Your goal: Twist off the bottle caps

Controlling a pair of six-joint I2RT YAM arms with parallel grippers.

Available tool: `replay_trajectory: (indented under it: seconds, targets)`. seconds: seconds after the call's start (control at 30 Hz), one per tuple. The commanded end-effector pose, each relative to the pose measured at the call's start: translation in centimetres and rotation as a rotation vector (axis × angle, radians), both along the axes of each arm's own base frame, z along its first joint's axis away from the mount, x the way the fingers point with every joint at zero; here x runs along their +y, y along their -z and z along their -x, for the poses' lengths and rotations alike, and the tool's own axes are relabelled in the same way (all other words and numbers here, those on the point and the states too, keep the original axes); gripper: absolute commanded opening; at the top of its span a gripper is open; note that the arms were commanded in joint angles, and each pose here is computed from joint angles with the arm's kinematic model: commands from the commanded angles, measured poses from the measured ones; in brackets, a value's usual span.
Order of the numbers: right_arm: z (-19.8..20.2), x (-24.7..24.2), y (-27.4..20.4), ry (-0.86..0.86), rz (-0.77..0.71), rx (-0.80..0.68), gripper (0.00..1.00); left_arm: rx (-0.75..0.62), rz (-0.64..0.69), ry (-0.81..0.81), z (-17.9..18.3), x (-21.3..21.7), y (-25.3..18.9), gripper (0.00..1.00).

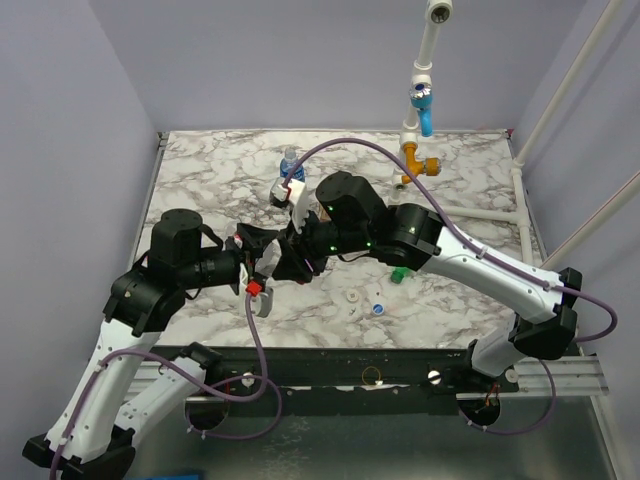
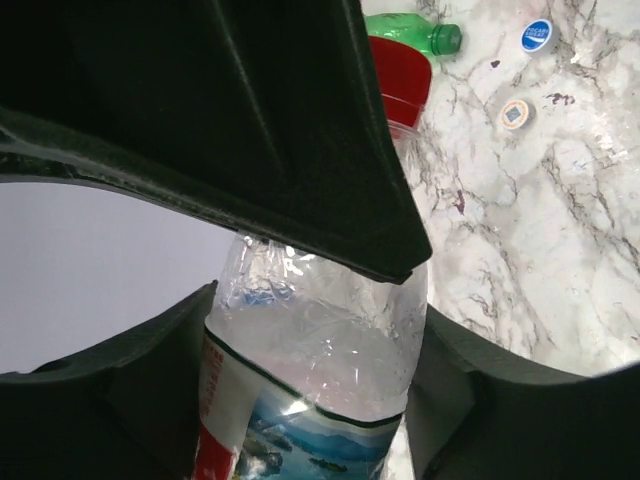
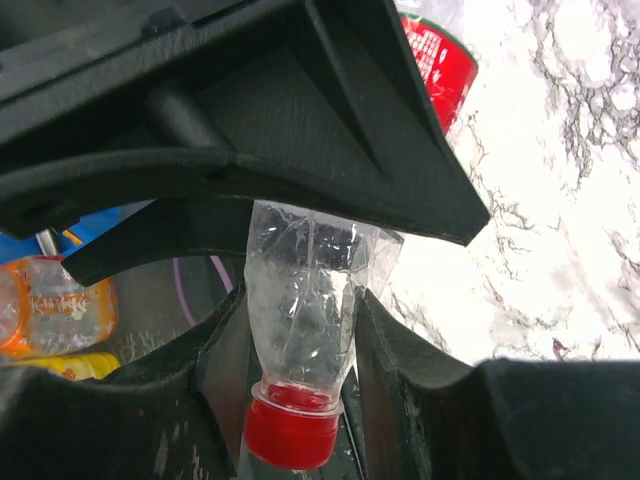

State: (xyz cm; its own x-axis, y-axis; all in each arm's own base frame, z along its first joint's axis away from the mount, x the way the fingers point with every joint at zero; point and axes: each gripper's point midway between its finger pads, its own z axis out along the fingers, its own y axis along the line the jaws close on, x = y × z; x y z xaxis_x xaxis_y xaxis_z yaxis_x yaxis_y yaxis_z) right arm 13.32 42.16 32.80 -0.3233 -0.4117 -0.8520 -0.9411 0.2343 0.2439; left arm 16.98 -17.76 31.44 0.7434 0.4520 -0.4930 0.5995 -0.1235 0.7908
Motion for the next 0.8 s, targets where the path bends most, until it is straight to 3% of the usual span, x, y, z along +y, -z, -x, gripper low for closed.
replay_trajectory:
  seconds: [0.0, 0.07, 0.13, 0.23, 0.4, 0.6, 0.77]
  targets:
    - [-0.5, -0.3, -0.6, 0.025, 0.011, -0.057, 0.36, 0.001, 0.03, 0.002, 0.4, -0.1, -1.2, 0.54]
    - [-1.0, -0.3, -1.2, 0.045, -0.004, -0.079, 0.41, -0.002, 0.03, 0.008, 0.6, -0.1, -1.0, 0.45]
    - [-1.3, -0.3, -2.1, 0.06, -0.026, -0.098, 0.52, -0.005, 0.026, 0.006, 0.6, 0.0, -0.8, 0.45]
    - [-2.3, -0.4, -3.7, 0.117, -0.06, -0.136, 0.76, 0.002, 0.024, -0.004, 0.5, 0.1, -0.5, 0.45]
    - [-4.9, -2.8, -9.5, 0.307, -0.215, -0.251, 0.96, 0.129, 0.142, -0.092, -0.3, -0.4, -1.8, 0.43]
    - [-6.4, -6.1, -16.2, 0.501, -0.457, -0.311, 1.0, 0.51, 0.533, -0.296, -2.6, -2.0, -6.5, 0.4]
    - [-7.2, -6.4, -18.6, 0.562, -0.523, -0.313, 1.0, 0.678, 0.75, -0.337, -3.6, -2.7, -9.0, 0.42]
